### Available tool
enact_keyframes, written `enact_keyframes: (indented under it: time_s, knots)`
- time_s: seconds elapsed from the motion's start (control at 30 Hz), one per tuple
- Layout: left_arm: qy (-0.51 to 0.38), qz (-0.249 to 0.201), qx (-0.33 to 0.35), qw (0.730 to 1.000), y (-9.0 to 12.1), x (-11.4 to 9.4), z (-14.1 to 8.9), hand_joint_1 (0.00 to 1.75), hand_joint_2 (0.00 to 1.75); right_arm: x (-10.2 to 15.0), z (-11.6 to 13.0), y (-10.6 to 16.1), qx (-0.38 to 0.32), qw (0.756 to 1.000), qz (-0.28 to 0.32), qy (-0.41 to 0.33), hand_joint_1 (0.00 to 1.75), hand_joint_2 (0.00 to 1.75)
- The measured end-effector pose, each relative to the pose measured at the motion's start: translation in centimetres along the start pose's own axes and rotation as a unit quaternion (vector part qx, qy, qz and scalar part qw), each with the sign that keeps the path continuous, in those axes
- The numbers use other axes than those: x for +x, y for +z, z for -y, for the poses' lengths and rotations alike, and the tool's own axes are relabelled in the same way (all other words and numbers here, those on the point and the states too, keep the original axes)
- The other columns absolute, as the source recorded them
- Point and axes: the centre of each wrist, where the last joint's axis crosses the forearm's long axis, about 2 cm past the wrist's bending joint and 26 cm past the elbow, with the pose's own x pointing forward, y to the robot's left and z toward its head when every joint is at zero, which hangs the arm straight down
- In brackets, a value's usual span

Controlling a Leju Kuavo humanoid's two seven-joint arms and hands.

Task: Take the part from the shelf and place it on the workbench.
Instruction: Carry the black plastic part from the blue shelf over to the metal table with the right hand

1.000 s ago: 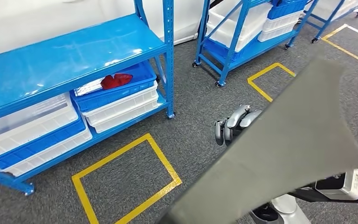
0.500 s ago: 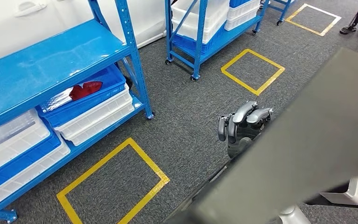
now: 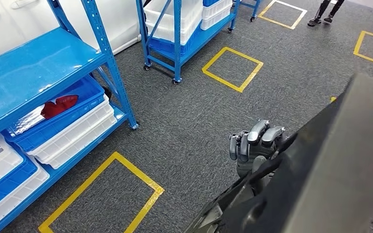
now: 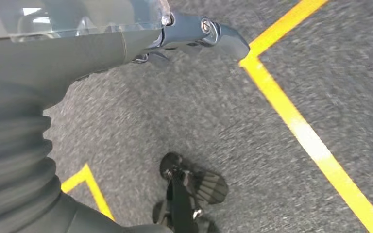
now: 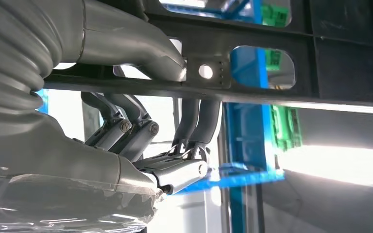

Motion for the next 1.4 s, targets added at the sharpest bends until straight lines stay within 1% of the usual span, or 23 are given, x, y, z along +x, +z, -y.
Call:
enact_keyframes:
  time_s: [0.2,0.43,0.63,0.83,1.07,1.4]
  knots:
    - [0.002,0.004,-0.005,1.0,0.0,0.0,-0.1,0.0,1.75,0.3,0.1,1.0,-0.019,1.0,-0.003,-0.018,1.75,1.75]
    - [0.006,0.006,0.0,1.0,-0.3,0.6,-0.1,0.0,1.75,0.7,0.3,0.2,-0.032,0.999,0.019,-0.031,1.75,1.75]
    - [0.006,-0.002,0.006,1.0,-0.2,0.2,-0.4,0.0,1.75,0.6,-0.3,0.0,-0.041,0.998,0.028,-0.044,1.75,1.75]
    - [0.006,-0.003,0.007,1.0,-0.3,0.3,-0.4,0.0,1.75,0.5,-0.7,-0.5,-0.045,0.997,0.037,-0.055,1.75,1.75]
    - [0.009,-0.002,0.007,1.0,-0.2,0.1,-0.3,0.0,1.75,1.3,0.4,-1.4,-0.046,0.997,0.039,-0.057,1.75,1.75]
    - [0.009,-0.002,-0.003,1.0,-0.1,0.3,0.0,0.0,1.75,2.0,0.9,-2.0,-0.031,0.998,0.035,-0.043,1.75,1.75]
